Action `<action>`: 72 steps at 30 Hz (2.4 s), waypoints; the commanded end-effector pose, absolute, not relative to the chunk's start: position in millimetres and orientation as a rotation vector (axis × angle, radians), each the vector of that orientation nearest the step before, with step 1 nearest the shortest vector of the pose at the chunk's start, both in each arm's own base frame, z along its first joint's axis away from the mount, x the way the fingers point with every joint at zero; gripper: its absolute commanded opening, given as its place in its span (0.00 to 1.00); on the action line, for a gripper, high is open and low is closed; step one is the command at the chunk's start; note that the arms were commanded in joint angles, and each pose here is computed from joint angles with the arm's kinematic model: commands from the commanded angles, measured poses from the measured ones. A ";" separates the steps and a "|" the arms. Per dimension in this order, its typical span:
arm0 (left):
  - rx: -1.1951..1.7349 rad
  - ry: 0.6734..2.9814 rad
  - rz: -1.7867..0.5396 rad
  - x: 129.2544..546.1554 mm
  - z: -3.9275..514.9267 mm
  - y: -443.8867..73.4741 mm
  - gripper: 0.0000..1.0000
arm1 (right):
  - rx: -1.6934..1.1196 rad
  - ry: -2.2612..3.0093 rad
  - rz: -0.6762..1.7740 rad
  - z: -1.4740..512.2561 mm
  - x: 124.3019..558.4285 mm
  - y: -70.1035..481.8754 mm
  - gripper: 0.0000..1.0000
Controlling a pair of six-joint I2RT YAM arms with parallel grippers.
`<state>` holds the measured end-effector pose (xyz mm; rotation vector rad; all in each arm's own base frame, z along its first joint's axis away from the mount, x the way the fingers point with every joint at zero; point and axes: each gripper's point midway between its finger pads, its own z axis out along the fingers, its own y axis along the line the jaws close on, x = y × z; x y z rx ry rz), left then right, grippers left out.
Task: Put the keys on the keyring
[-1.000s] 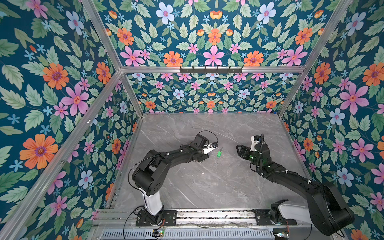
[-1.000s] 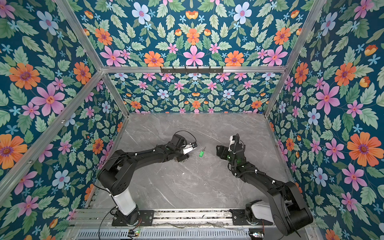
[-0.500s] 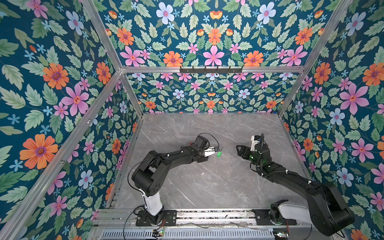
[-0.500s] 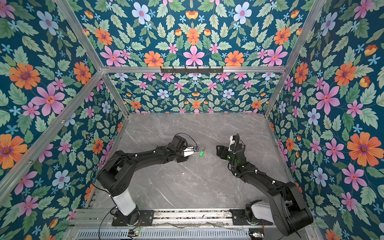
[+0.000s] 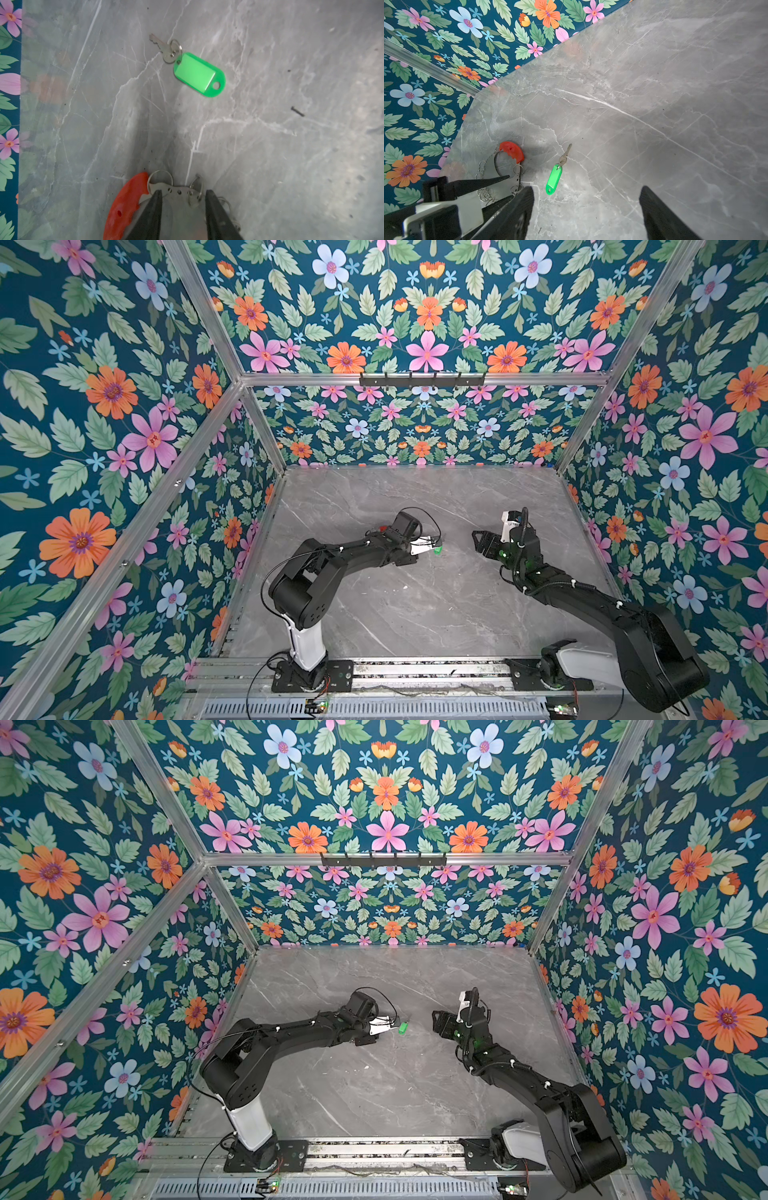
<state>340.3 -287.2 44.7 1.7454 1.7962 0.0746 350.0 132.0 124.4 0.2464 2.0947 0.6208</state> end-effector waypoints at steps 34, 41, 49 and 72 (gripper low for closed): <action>1.563 1.893 0.060 349.4 75.6 -286.3 0.00 | 0.303 2.072 0.553 124.8 356.7 120.6 0.80; 1.267 1.939 -0.253 336.4 146.4 -307.3 0.00 | 0.257 2.172 0.584 111.5 346.5 128.4 0.91; 1.009 1.815 -0.569 317.9 223.5 -322.9 0.00 | 0.118 2.290 0.895 144.1 312.6 171.7 0.80; 1.229 2.143 -0.394 250.2 166.4 -254.4 0.00 | 0.191 2.425 0.907 123.4 252.6 159.6 0.58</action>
